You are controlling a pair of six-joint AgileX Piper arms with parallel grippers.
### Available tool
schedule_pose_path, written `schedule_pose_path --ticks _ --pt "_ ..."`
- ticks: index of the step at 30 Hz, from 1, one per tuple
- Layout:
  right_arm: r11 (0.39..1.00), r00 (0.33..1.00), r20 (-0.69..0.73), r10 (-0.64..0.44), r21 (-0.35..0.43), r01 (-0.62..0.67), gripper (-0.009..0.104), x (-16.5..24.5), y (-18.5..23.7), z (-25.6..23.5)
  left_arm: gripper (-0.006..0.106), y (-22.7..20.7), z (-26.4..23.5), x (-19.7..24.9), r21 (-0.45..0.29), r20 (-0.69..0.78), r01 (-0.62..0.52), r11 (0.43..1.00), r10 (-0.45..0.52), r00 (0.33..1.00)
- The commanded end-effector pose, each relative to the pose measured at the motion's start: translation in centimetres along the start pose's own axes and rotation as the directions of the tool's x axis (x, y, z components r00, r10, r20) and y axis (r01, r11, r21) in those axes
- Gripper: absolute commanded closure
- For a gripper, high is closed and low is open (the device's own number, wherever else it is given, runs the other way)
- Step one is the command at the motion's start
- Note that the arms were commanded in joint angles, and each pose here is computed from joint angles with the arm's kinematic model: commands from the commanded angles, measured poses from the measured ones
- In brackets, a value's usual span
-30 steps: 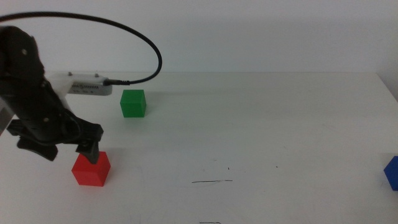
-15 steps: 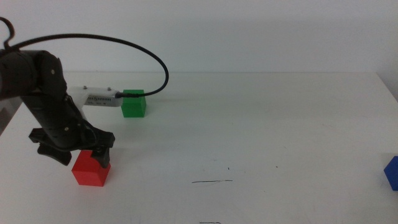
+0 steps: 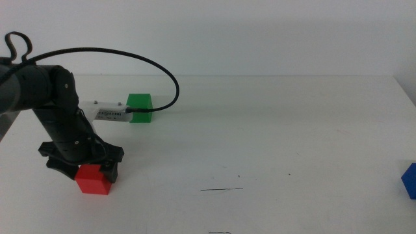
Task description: Stack red cubes first, then green, then blue cubes in a specific spot.
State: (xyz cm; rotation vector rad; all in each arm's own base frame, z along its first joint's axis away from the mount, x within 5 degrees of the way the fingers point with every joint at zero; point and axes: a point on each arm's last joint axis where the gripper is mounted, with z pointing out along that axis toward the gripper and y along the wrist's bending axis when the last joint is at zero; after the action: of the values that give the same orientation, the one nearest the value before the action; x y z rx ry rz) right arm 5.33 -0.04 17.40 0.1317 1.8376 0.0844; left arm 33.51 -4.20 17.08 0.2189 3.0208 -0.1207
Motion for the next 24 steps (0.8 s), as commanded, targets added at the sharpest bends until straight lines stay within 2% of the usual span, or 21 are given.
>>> schedule_pose_path --ticks 1,5,10,16,19,24 --pt "1.000 0.996 0.089 -0.017 0.001 0.017 0.030 -1.0 0.1 -0.2 0.015 -0.5 -1.8 -0.8 0.011 0.081 0.002 1.000 -0.003 0.997" --pt "1.000 0.996 0.089 -0.017 0.001 0.017 0.030 -1.0 0.1 -0.2 0.030 -0.4 -1.7 -0.9 0.009 0.094 -0.002 1.000 0.001 0.996" --pt "1.000 0.996 0.089 -0.017 0.001 0.017 0.030 -1.0 0.1 -0.2 0.057 -0.5 -1.7 -0.9 0.016 0.092 0.005 1.000 -0.007 0.996" --pt "1.000 0.996 0.089 -0.017 0.001 0.017 0.030 -1.0 0.1 -0.2 0.087 -1.2 -2.4 -0.6 0.038 0.082 0.096 0.995 -0.099 0.992" --pt "1.000 0.996 0.089 -0.017 0.001 0.017 0.030 -1.0 0.1 -0.2 0.095 -2.8 -3.7 -0.3 0.036 0.111 0.111 0.993 -0.114 0.987" --pt "1.000 0.996 0.089 -0.017 0.001 0.017 0.030 -1.0 0.1 -0.2 0.096 -6.2 -6.2 -0.4 0.028 0.109 0.170 0.985 -0.173 0.979"
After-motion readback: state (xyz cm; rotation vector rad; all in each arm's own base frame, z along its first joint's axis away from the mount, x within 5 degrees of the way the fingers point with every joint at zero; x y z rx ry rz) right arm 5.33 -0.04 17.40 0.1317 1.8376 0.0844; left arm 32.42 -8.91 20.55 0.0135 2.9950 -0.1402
